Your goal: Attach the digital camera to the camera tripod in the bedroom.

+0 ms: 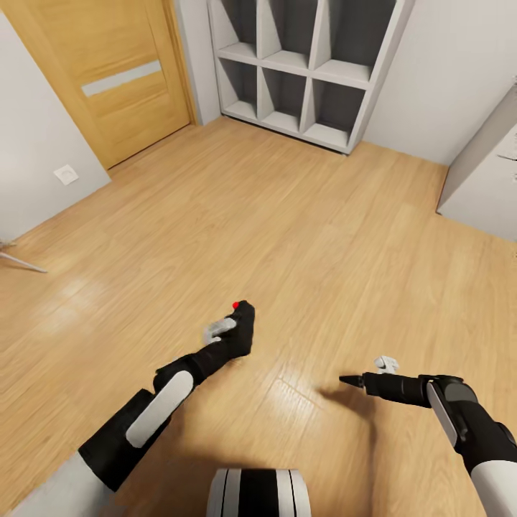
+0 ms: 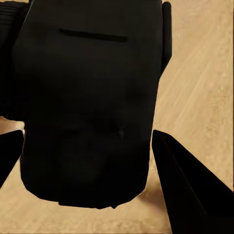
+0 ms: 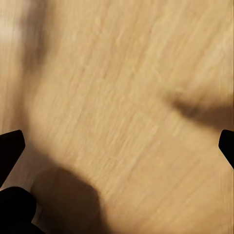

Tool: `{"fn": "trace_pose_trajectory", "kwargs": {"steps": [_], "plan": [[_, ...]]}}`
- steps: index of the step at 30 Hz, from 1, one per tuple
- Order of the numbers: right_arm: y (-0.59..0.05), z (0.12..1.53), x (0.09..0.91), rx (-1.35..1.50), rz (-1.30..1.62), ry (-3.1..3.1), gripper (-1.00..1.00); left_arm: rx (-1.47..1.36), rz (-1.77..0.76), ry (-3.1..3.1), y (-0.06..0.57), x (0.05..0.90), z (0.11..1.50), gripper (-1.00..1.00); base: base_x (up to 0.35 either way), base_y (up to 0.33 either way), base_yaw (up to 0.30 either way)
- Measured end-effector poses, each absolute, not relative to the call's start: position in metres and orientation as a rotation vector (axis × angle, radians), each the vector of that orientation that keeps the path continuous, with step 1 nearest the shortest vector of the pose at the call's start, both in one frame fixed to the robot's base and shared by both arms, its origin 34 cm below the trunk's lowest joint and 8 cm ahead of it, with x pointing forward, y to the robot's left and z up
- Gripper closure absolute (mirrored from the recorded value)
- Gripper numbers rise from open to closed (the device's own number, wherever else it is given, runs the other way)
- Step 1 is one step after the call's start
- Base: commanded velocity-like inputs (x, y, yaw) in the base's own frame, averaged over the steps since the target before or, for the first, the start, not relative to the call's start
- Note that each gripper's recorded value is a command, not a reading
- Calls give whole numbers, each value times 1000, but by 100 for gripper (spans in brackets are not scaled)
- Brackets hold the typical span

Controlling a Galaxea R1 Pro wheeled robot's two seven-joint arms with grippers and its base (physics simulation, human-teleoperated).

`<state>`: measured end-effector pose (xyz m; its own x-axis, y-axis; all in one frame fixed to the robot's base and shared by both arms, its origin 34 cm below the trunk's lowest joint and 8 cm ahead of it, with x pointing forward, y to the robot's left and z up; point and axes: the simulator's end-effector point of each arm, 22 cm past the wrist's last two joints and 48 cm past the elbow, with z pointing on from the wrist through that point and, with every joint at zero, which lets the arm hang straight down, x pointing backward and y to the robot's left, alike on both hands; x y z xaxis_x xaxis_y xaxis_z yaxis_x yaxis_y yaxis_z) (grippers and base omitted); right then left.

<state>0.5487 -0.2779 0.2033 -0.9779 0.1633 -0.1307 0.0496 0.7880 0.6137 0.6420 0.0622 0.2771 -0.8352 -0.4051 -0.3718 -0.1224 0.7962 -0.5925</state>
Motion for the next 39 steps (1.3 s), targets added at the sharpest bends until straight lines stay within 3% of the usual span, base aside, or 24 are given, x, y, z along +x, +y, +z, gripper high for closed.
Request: {"fn": "trace_pose_trajectory", "kwargs": {"steps": [8,16,39], "plan": [[-278,220,559,146,945,2770,-100,-501,-899,2550,102,612,237,100,0,0,0],[-279,239,569,130,941,2737,-100,-496,-1087,2453,91,614,259,100,0,0,0],[-277,288,591,84,925,2654,-100,-482,-1127,2354,89,636,316,100,0,0,0]]}}
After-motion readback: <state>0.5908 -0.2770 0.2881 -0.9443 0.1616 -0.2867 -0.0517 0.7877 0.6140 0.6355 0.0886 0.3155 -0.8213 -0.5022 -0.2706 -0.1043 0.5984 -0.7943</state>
